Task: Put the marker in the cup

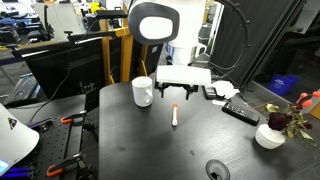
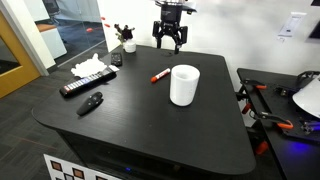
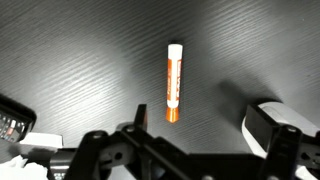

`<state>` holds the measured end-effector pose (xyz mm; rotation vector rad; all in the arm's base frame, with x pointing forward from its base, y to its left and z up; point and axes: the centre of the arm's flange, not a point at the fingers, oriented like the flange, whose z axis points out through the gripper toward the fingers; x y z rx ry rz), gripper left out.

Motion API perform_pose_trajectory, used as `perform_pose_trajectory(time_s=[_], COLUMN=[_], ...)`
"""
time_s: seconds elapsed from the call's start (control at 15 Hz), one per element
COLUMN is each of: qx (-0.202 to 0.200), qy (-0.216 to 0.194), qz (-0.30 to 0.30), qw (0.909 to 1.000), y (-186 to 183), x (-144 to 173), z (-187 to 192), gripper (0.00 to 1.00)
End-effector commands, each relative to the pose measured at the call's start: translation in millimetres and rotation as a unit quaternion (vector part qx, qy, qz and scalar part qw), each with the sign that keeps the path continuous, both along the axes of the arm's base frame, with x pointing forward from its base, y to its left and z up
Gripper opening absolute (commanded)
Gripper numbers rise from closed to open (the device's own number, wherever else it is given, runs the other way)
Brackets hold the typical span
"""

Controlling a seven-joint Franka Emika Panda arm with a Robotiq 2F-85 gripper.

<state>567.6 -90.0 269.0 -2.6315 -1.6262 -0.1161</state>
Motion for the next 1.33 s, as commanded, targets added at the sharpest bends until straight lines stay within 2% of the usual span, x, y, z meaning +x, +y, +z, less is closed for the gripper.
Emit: perform_pose_trajectory(time_s=[0.0, 0.67, 1.27], qx=[0.009, -0.037, -0.042], qy=[-0.022, -0.032, -0.02], qz=[0.029, 0.044, 0.054], qw=[0.9993, 0.9978, 0.9975], y=[-13.0, 13.6, 33.7], x=[14.0, 22.9, 25.1], z=[-18.4, -58.7, -87.0], gripper=[1.0, 1.0, 1.0])
